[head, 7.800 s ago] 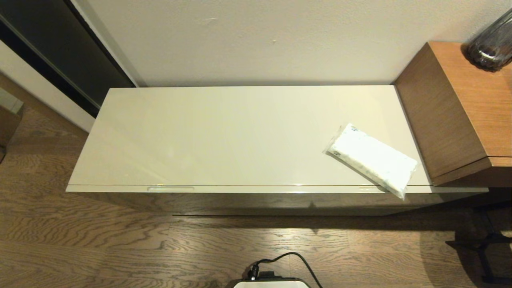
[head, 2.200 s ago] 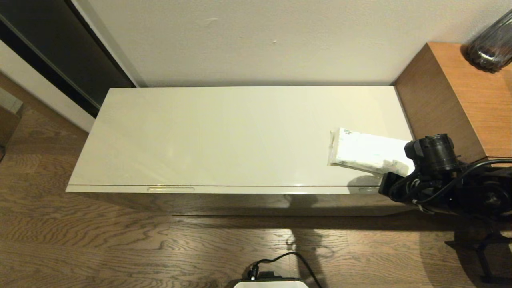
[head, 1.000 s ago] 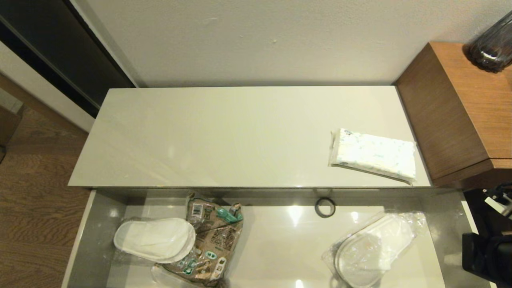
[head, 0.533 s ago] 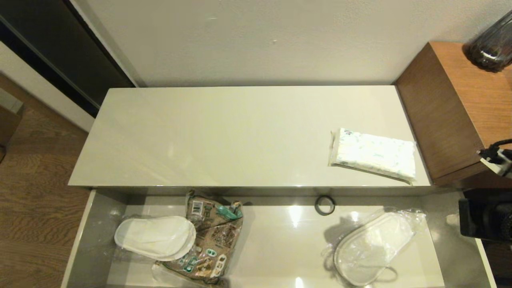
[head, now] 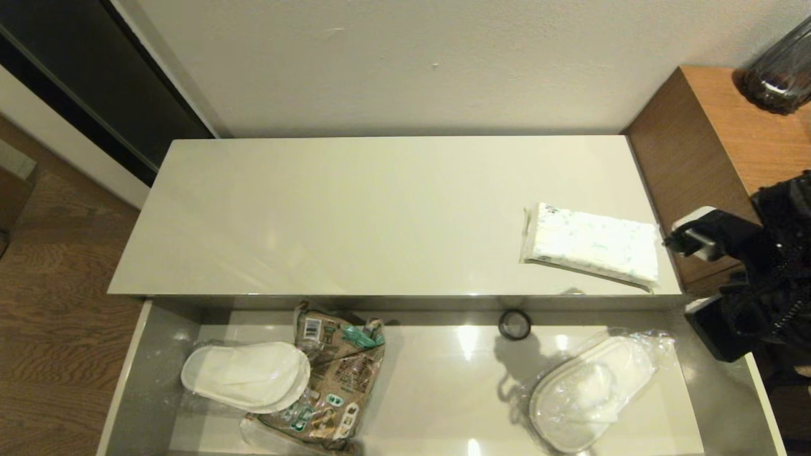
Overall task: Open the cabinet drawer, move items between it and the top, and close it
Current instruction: Pick up the tissue on the table
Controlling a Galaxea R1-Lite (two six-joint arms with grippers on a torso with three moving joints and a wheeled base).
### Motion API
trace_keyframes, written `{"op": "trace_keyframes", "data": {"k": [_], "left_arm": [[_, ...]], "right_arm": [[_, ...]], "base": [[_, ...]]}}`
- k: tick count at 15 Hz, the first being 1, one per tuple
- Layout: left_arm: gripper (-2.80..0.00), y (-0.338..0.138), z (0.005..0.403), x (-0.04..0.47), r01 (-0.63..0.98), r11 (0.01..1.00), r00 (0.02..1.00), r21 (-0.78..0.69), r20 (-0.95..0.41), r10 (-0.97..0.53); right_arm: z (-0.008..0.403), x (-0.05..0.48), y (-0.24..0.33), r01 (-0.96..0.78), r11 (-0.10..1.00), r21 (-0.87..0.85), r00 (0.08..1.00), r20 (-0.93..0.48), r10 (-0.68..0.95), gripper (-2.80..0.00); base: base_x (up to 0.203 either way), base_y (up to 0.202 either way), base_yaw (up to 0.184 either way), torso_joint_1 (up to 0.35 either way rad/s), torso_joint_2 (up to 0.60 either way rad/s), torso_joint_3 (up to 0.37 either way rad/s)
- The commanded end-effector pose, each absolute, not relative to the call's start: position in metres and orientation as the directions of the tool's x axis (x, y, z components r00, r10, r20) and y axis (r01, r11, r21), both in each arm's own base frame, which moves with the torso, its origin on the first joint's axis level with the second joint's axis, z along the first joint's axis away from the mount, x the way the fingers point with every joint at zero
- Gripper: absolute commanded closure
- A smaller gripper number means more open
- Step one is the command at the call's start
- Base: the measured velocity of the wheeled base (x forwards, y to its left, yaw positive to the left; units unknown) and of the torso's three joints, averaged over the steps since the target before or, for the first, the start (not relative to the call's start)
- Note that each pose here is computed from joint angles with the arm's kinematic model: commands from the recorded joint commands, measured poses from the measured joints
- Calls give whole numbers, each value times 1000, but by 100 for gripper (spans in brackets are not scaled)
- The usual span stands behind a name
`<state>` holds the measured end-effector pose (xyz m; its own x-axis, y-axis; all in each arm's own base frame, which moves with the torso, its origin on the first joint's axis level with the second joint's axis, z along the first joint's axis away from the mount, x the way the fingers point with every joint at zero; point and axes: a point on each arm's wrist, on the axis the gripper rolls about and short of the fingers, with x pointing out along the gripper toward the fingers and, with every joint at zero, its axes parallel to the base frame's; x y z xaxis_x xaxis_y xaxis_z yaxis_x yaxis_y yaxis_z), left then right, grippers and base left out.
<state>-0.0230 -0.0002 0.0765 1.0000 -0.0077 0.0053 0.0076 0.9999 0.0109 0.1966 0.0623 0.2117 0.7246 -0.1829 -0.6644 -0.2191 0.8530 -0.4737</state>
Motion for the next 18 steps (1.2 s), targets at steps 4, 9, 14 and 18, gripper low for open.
{"op": "trace_keyframes", "data": {"k": [4,9,14,18], "left_arm": [[0,0,76,-23,8,1000,1000,11,5,-8],[0,0,76,-23,8,1000,1000,11,4,-8],[0,0,76,-23,8,1000,1000,11,5,-8],[0,0,76,-23,8,1000,1000,11,5,-8]], "right_arm": [[196,234,96,-274,767,-580,766,-614,-191,-249],[192,254,107,-240,749,-617,784,-578,-226,-280],[181,291,123,-226,739,-635,772,-579,-262,-280],[165,319,135,-206,750,-628,770,-578,-272,-280]], "base": [[0,0,0,0,0,0],[0,0,0,0,0,0],[0,0,0,0,0,0],[0,0,0,0,0,0]]}}
